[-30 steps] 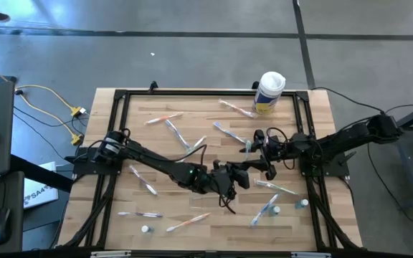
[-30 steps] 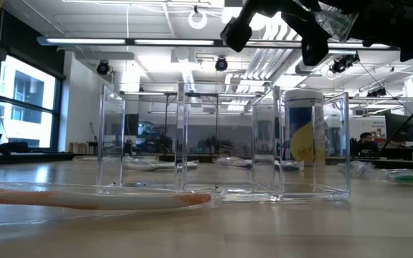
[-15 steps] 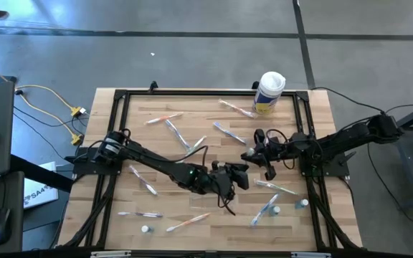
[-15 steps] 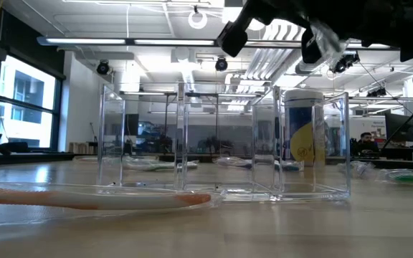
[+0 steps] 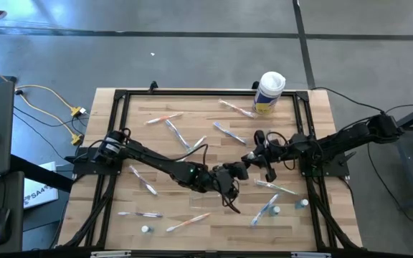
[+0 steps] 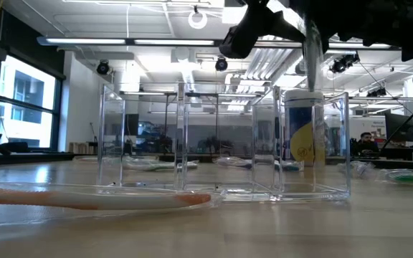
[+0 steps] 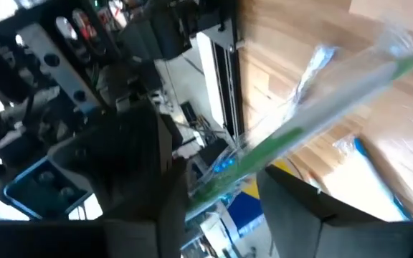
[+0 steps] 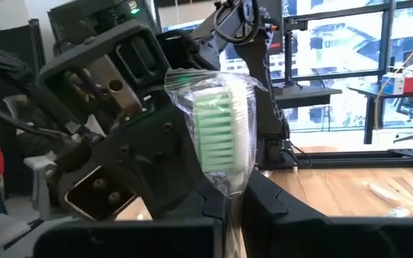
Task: Pick & Place toothbrushing station
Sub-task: Put the top left green toothbrush into the transparent organizer
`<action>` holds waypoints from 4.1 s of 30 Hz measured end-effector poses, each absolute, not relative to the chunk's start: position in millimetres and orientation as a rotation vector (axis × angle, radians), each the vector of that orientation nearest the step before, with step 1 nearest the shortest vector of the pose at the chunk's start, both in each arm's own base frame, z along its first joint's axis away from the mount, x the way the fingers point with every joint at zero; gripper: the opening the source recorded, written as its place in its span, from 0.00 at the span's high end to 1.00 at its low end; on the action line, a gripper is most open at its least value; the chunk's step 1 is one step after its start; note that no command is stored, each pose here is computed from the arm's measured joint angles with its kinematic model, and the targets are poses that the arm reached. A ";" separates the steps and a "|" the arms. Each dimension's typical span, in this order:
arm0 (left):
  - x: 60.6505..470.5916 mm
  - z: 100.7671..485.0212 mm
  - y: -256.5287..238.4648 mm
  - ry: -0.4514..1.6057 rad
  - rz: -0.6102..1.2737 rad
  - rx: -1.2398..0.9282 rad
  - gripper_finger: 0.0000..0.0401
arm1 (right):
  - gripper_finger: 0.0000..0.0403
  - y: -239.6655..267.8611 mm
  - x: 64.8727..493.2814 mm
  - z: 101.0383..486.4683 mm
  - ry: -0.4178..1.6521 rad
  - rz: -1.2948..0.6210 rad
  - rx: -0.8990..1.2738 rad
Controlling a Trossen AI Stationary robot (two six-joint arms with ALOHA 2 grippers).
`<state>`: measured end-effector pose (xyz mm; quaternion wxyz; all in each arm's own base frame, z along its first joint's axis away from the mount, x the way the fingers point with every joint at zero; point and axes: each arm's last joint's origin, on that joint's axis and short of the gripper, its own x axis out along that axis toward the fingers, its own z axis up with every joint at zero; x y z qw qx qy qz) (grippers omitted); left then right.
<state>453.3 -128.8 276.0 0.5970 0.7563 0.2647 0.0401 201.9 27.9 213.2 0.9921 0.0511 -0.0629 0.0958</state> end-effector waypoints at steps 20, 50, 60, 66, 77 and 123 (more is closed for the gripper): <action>426.4 282.7 -166.9 0.786 0.637 1.445 0.49 | 0.98 30.1 183.9 230.0 -0.187 0.003 -0.018; 293.6 322.8 -38.9 1.217 0.276 0.244 0.49 | 0.98 82.3 194.5 275.1 -0.094 0.106 -0.126; 247.9 355.0 -67.8 1.058 0.369 0.131 0.49 | 0.98 93.2 223.2 272.2 -0.048 0.108 -0.115; 218.0 358.7 -87.3 0.753 0.513 0.106 0.49 | 0.98 100.8 239.2 255.5 -0.036 0.145 -0.086; 213.4 284.4 -106.8 0.546 0.426 0.097 0.49 | 0.98 104.7 250.5 246.7 -0.071 0.170 -0.031; 231.9 273.9 -116.7 0.482 0.462 0.145 0.49 | 0.98 116.6 278.0 196.5 0.008 0.335 0.009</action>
